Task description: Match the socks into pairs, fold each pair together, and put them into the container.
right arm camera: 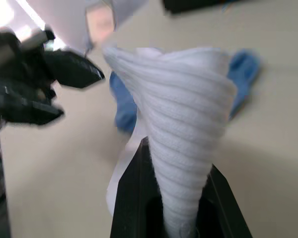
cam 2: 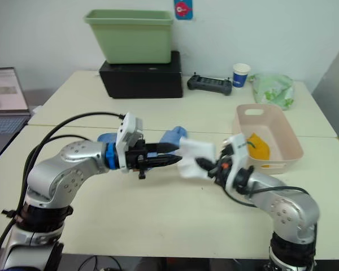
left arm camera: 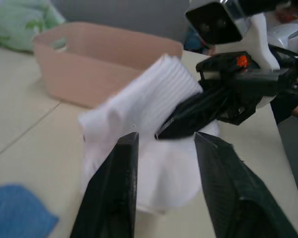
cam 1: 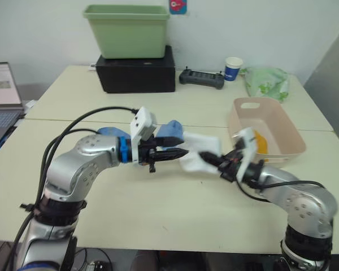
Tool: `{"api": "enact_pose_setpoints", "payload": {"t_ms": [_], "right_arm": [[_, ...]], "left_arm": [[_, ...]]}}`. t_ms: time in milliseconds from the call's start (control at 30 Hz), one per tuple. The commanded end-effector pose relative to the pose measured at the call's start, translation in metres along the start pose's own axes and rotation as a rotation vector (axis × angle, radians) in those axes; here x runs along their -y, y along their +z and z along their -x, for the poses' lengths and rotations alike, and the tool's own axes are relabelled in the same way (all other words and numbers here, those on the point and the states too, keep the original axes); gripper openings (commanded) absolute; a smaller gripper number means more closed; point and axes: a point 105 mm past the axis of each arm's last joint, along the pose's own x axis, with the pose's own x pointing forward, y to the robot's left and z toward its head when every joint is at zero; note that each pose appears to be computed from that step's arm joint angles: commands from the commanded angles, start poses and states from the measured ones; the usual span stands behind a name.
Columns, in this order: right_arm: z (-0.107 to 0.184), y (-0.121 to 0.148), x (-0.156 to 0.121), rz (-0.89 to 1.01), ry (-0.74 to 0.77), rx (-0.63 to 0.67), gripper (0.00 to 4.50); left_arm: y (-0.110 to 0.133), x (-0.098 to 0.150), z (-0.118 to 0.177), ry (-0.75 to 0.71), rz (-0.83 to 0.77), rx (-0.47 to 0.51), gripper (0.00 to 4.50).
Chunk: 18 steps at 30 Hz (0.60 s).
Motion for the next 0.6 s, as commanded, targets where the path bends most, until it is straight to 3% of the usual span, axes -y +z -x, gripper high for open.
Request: {"api": "enact_pose_setpoints", "payload": {"t_ms": [33, 167, 233, 300, 367, 600], "right_arm": [[0.018, 0.023, 0.005, 0.059, -0.077, 0.109, 0.00], [0.041, 0.062, 0.032, 0.229, -0.246, 0.185, 0.00], [0.052, 0.080, 0.053, 0.397, -0.369, 0.155, 0.00], [0.058, 0.097, 0.075, 0.718, -0.479, 0.066, 0.00], [0.050, 0.091, 0.089, 0.986, -0.438, -0.092, 0.00], [0.010, 0.079, 0.130, 1.507, -0.328, -0.359, 0.00]], "left_arm": [[0.005, -0.005, -0.003, 0.006, -0.004, -0.013, 3.11], [0.019, -0.011, -0.008, -0.005, -0.040, -0.008, 4.39], [0.024, -0.012, -0.010, -0.020, -0.052, 0.002, 4.47], [0.026, -0.009, -0.013, -0.047, -0.064, 0.004, 4.47], [0.027, -0.007, -0.016, -0.061, -0.080, 0.008, 4.47], [0.034, -0.004, -0.021, -0.070, -0.088, 0.036, 4.47]]}}
